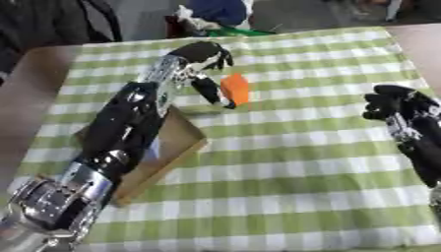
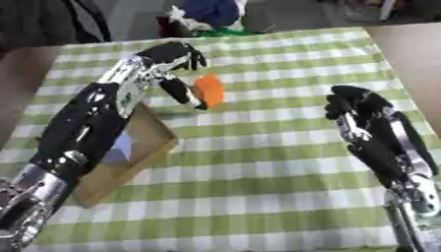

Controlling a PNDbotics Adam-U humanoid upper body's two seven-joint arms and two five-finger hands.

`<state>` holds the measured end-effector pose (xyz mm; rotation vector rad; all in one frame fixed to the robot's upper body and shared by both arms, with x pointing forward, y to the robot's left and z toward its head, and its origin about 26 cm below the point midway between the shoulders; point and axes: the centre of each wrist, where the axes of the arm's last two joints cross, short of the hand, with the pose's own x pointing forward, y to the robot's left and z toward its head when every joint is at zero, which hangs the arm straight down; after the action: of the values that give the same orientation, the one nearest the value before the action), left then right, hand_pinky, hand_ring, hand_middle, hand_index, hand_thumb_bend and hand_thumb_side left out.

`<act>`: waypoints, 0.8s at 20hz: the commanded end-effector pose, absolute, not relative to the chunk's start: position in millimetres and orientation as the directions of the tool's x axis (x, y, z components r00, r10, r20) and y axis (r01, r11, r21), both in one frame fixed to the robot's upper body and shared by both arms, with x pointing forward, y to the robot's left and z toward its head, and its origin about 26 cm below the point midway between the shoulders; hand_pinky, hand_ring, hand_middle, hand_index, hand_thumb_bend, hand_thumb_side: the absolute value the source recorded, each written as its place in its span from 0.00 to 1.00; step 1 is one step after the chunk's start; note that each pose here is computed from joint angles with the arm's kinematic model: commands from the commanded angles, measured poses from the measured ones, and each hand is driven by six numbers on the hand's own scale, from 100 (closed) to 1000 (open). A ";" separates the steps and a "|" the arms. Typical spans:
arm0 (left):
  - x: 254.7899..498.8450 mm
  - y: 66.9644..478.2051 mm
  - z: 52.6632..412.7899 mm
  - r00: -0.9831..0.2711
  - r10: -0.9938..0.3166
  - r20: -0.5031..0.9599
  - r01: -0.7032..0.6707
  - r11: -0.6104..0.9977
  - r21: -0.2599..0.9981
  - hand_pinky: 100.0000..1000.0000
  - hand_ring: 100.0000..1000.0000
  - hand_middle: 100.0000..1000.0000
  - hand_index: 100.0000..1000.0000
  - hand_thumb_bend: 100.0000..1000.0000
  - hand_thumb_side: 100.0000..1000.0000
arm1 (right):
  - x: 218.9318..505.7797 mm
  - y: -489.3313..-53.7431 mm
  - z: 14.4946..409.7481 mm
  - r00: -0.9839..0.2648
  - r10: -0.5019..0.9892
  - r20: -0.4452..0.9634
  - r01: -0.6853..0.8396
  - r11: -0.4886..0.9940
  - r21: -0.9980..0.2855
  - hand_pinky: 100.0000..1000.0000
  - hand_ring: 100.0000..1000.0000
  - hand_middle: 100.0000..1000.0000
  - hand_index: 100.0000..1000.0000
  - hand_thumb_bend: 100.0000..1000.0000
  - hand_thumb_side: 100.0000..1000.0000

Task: Pick up objects on the table and place them in the box.

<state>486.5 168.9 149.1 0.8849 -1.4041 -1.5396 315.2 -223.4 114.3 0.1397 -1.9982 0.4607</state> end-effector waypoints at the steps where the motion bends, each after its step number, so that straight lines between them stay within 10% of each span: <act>1: 489.2 170.3 156.9 -0.365 -0.930 0.041 0.078 0.014 0.997 0.68 0.60 0.55 0.77 0.67 0.37 | 316.1 -223.5 120.4 -0.478 0.099 0.873 -0.298 0.917 -0.267 0.70 0.82 0.52 0.77 0.00 0.40; 16: 485.2 162.8 136.6 -0.363 -0.918 0.159 0.022 0.162 0.987 0.55 0.48 0.41 0.65 0.33 0.16 | 316.3 -223.3 119.9 -0.477 0.097 0.874 -0.298 0.917 -0.265 0.70 0.82 0.52 0.77 0.00 0.40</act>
<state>482.9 163.5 125.9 0.8733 -1.5223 -1.3593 315.2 -223.3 114.3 0.1407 -1.9968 0.4618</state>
